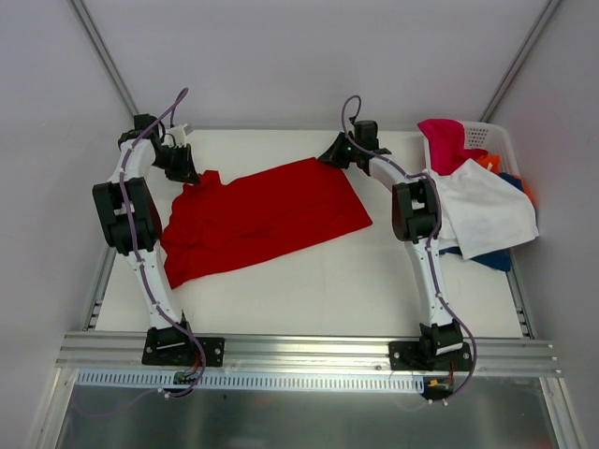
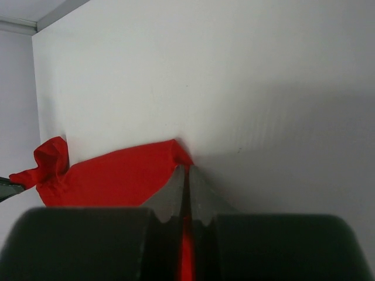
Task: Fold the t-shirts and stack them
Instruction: Fold the tshirt
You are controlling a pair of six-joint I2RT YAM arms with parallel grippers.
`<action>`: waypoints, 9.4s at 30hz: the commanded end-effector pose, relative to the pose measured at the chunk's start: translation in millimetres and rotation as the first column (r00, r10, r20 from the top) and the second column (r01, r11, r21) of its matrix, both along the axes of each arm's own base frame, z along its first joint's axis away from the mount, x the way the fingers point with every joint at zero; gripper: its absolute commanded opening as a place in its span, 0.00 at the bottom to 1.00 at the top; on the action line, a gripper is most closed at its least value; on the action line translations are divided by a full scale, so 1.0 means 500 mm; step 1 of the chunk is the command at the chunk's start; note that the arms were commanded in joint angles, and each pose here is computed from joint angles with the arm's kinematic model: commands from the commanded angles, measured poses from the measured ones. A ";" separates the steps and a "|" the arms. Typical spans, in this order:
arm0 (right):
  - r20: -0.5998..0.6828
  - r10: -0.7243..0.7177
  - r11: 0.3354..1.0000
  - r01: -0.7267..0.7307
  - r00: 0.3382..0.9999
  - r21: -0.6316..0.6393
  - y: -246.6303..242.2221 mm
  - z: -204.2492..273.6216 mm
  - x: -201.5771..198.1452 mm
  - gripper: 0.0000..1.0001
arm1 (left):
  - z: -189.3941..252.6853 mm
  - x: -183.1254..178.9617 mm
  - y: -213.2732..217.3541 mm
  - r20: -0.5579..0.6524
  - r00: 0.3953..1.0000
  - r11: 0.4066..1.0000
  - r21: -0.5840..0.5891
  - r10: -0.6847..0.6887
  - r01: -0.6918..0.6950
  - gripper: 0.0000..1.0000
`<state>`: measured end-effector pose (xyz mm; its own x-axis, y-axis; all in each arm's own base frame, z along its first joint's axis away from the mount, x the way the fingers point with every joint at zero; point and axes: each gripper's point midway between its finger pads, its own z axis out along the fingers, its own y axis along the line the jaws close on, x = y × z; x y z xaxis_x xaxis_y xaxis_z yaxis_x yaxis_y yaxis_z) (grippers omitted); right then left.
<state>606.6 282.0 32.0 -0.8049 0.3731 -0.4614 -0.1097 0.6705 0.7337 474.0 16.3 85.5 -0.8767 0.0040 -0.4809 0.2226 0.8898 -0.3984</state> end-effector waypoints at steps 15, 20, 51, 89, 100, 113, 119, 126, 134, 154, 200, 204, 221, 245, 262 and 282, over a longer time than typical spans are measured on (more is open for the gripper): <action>0.061 0.035 0.998 -0.032 0.998 -0.052 -0.018 0.090 -0.015 0.01 | 0.069 -0.010 0.015 0.086 0.996 0.999 0.051 -0.025 0.020 0.00; 0.087 0.060 0.995 -0.052 0.994 -0.090 -0.033 0.141 -0.035 0.01 | 0.125 -0.025 0.013 0.143 0.989 0.998 0.053 -0.026 0.019 0.00; 0.059 0.087 0.965 -0.070 0.994 -0.253 -0.126 0.213 -0.257 0.01 | 0.142 -0.281 0.013 0.234 0.951 0.973 0.161 -0.202 0.167 0.00; -0.014 0.059 0.928 -0.060 0.998 -0.369 -0.189 0.142 -0.356 0.00 | 0.120 -0.447 0.020 0.277 0.949 0.982 0.154 -0.153 0.113 0.00; -0.029 0.051 0.914 -0.058 0.998 -0.402 -0.205 0.118 -0.366 0.01 | 0.116 -0.469 0.009 0.288 0.944 0.982 0.140 -0.161 0.124 0.00; -0.047 -0.016 0.899 -0.006 0.999 -0.438 -0.245 0.101 -0.372 0.01 | 0.098 -0.501 0.011 0.285 0.944 0.980 0.154 -0.169 0.129 0.00; -0.068 -0.055 0.881 0.016 0.996 -0.474 -0.266 0.076 -0.386 0.54 | 0.078 -0.524 0.008 0.262 0.946 0.976 0.156 -0.191 0.153 0.00; -0.054 -0.094 0.865 0.055 0.994 -0.498 -0.286 0.082 -0.396 0.99 | 0.053 -0.565 -0.011 0.217 0.946 0.968 0.126 -0.241 0.218 0.00; -0.055 -0.095 0.877 0.057 0.994 -0.478 -0.281 0.092 -0.407 0.99 | 0.017 -0.617 -0.035 0.168 0.940 0.954 0.092 -0.298 0.286 0.00; 0.050 -0.033 0.908 0.051 0.998 -0.416 -0.244 0.191 -0.455 1.00 | 0.152 -0.534 0.026 0.326 0.939 0.993 0.058 -0.113 0.100 0.99; -0.004 0.088 0.925 -0.084 0.996 -0.370 -0.098 0.129 -0.411 0.01 | -0.183 -0.413 0.102 -0.180 0.981 0.890 0.456 0.069 0.021 0.00; 0.040 0.090 0.934 -0.071 0.995 -0.349 -0.107 0.161 -0.433 0.01 | -0.180 -0.386 0.110 -0.178 0.980 0.867 0.498 0.089 0.011 0.00; 0.238 0.156 0.970 -0.103 0.959 -0.221 -0.141 0.271 -0.809 0.99 | -0.125 -0.073 0.082 -0.046 0.998 0.724 0.687 -0.035 0.057 0.00; 0.123 0.059 0.941 -0.014 0.991 -0.338 -0.213 0.183 -0.928 0.99 | 0.020 0.339 -0.400 0.402 0.817 0.716 0.698 -0.415 0.020 0.04; 0.126 0.110 0.928 -0.057 0.986 -0.367 -0.156 0.139 -0.944 1.00 | 0.679 0.096 -0.542 0.862 0.451 0.973 0.216 -0.230 0.082 0.94; 0.190 -0.051 0.927 0.117 0.980 -0.355 -0.287 0.167 -0.972 0.91 | 0.175 -0.235 -0.710 0.355 0.744 0.776 -0.076 -0.565 0.626 0.00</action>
<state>119.4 143.7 115.8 -0.6754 0.2078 -0.7076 -0.1761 0.8863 0.4283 355.3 -317.5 111.8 -0.6506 0.4193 -0.6331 0.7362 0.5527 -0.3905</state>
